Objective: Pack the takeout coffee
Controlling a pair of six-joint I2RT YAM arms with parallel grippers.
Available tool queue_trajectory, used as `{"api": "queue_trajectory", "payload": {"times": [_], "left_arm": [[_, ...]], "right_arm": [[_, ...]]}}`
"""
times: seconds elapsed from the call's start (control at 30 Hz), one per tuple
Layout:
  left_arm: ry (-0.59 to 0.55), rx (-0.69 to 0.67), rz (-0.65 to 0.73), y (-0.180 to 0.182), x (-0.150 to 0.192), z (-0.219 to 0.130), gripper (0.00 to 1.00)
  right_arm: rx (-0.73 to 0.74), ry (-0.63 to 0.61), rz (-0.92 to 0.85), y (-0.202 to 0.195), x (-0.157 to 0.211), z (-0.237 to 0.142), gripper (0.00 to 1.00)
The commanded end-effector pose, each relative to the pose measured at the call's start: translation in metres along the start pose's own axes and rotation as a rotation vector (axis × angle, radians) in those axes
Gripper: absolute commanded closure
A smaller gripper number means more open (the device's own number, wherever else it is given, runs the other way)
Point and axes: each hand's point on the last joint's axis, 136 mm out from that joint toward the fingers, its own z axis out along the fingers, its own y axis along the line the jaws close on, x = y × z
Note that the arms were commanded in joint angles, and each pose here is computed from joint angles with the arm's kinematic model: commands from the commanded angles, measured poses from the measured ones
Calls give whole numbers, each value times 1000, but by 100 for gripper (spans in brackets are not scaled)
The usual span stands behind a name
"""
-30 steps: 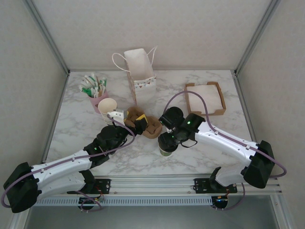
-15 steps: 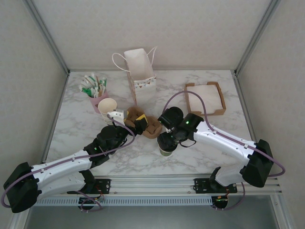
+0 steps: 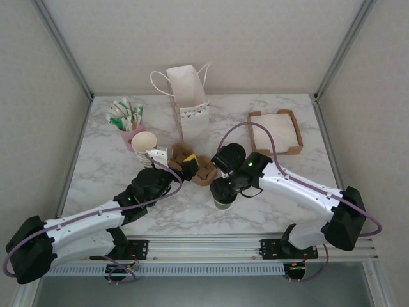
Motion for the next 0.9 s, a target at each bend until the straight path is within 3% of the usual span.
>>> {"api": "queue_trajectory", "payload": {"times": [0.0, 0.87], "left_arm": [[-27, 16, -11, -5, -10, 1, 0], [-25, 17, -6, -5, -10, 1, 0]], "right_arm": [[-15, -1, -26, 6, -1, -1, 30], [72, 27, -14, -6, -1, 8, 30]]}}
